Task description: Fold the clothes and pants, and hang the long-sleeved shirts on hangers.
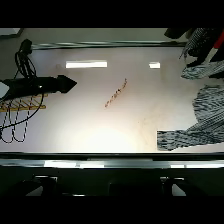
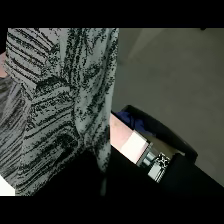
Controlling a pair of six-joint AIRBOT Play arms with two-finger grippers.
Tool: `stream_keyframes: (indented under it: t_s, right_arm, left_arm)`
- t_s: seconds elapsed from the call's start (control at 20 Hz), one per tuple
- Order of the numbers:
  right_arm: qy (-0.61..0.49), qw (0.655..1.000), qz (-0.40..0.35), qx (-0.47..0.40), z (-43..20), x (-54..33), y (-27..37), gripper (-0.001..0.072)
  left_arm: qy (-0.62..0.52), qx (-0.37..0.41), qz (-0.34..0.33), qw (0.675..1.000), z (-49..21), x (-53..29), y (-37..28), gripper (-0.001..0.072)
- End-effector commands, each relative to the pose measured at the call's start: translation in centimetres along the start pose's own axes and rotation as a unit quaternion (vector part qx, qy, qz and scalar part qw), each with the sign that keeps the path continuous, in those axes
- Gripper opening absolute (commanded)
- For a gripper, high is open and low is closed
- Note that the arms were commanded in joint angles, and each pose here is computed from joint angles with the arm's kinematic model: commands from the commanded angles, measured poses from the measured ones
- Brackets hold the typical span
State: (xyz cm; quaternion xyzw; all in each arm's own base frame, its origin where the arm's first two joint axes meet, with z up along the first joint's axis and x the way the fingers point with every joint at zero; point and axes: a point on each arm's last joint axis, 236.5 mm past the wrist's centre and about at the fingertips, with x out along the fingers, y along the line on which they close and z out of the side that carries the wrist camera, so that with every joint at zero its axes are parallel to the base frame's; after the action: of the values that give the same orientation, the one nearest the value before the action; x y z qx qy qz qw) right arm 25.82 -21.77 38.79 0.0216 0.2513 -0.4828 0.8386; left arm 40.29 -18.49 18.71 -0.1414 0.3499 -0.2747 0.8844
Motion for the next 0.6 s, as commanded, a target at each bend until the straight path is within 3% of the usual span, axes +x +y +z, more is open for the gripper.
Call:
stream_keyframes:
  t_s: [0.0,0.15,0.55]
  right_arm:
    - [-0.054,0.996,-0.063,0.038,2.9,0.4,-2.1,0.0023]
    - [-0.112,0.989,-0.075,0.055,5.7,0.6,-2.1,0.0023]
    - [-0.143,0.974,-0.137,0.108,7.2,2.5,-8.0,0.0023]
  left_arm:
    - [0.000,0.000,0.001,1.000,0.0,0.0,0.1,0.0544]
    - [0.000,0.000,0.001,1.000,0.0,0.0,0.1,0.0544]
    - [0.000,0.000,0.001,1.000,0.0,0.0,0.1,0.0544]
